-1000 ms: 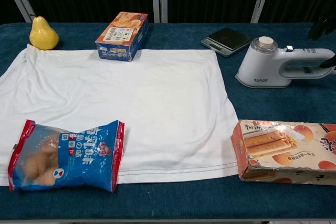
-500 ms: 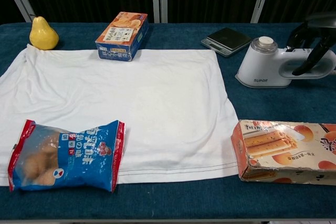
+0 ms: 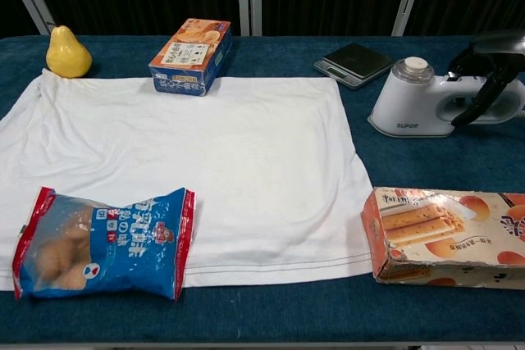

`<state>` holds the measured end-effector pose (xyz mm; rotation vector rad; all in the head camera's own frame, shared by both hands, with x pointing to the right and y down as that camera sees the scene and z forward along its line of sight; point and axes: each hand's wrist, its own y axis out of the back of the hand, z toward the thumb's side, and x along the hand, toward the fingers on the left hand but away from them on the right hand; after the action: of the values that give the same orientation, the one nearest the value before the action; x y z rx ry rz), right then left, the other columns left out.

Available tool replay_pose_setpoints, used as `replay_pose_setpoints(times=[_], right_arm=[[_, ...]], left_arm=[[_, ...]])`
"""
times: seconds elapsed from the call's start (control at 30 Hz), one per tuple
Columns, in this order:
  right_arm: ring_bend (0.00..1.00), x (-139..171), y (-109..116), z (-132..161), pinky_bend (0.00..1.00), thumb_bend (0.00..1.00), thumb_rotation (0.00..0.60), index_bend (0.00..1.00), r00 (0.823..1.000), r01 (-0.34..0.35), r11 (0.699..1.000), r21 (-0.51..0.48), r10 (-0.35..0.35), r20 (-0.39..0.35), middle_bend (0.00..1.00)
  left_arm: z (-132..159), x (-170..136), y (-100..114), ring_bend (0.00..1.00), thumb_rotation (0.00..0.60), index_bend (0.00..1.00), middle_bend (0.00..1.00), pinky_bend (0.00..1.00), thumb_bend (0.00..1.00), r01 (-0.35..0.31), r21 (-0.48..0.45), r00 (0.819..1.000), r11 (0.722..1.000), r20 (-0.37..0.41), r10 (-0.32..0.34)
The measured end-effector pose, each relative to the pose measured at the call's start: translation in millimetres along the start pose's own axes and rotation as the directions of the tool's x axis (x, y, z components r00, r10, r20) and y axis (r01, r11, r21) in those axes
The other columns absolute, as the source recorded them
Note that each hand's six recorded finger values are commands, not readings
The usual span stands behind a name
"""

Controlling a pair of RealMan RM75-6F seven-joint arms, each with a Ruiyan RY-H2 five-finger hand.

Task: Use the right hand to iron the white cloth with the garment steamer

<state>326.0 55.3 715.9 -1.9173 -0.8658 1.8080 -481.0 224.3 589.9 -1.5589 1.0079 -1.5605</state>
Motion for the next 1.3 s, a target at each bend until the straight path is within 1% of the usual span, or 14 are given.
replay_pose_setpoints(times=[0.5, 0.63, 0.8, 0.87, 0.97, 1.03, 1.13, 1.23, 1.3], right_arm=[[0.62, -2.1, -13.6, -5.5, 0.16, 0.09, 0.600, 0.65, 0.999, -0.033, 0.998, -0.047, 0.033, -0.012, 0.64], [0.70, -2.7, -17.8, -7.3, 0.18, 0.16, 0.600, 0.71, 0.999, -0.041, 0.998, -0.049, 0.040, -0.016, 0.69], [0.79, -2.9, -18.8, -6.1, 0.22, 0.19, 0.600, 0.81, 0.999, -0.045, 0.995, -0.089, 0.042, -0.031, 0.77], [0.82, -2.8, -17.7, -4.9, 0.26, 0.21, 0.600, 0.84, 0.998, -0.042, 0.993, -0.109, 0.038, -0.042, 0.79], [0.85, -2.8, -15.1, -2.7, 0.36, 0.23, 0.600, 0.88, 0.998, -0.035, 0.991, -0.132, 0.028, -0.059, 0.82], [0.87, -3.0, -13.2, -0.8, 0.47, 0.29, 0.600, 0.92, 0.997, -0.031, 0.989, -0.146, 0.020, -0.072, 0.84], [0.89, -3.2, -11.3, 3.0, 0.56, 0.36, 0.600, 0.96, 0.995, -0.028, 0.987, -0.159, 0.013, -0.097, 0.87], [0.91, -3.0, -9.6, 7.3, 0.62, 0.40, 0.600, 0.99, 0.992, -0.028, 0.988, -0.154, 0.008, -0.128, 0.89], [0.92, -2.5, -8.9, 10.0, 0.63, 0.41, 0.600, 1.00, 0.989, -0.030, 0.989, -0.141, 0.009, -0.151, 0.89]], left_arm=[[0.7, -0.4, -2.6, 0.00, 0.600, 0.06, 0.05, 0.00, 0.37, 0.005, -0.004, 1.000, 1.000, -0.001, -0.005], [0.3, 0.4, -3.6, 0.00, 0.600, 0.06, 0.05, 0.00, 0.37, 0.007, -0.005, 1.000, 1.000, -0.002, -0.007], [0.9, 1.7, -4.4, 0.00, 0.600, 0.06, 0.05, 0.00, 0.37, 0.007, -0.007, 1.000, 1.000, 0.002, -0.007], [0.9, 2.0, -5.0, 0.00, 0.600, 0.06, 0.05, 0.00, 0.37, 0.009, -0.008, 1.000, 1.000, 0.002, -0.009], [1.3, 2.6, -5.9, 0.00, 0.600, 0.06, 0.05, 0.00, 0.37, 0.012, -0.008, 1.000, 1.000, 0.005, -0.012], [2.5, 3.4, -6.2, 0.00, 0.600, 0.06, 0.05, 0.00, 0.37, 0.012, -0.007, 1.000, 1.000, 0.010, -0.012], [5.7, 5.8, -6.4, 0.00, 0.600, 0.06, 0.05, 0.00, 0.37, 0.014, -0.005, 1.000, 1.000, 0.024, -0.014], [11.2, 10.4, -5.8, 0.00, 0.600, 0.08, 0.05, 0.00, 0.37, 0.015, 0.001, 0.999, 1.000, 0.048, -0.015], [17.7, 15.0, -4.7, 0.00, 0.600, 0.08, 0.06, 0.00, 0.38, 0.013, 0.007, 0.997, 1.000, 0.074, -0.014]])
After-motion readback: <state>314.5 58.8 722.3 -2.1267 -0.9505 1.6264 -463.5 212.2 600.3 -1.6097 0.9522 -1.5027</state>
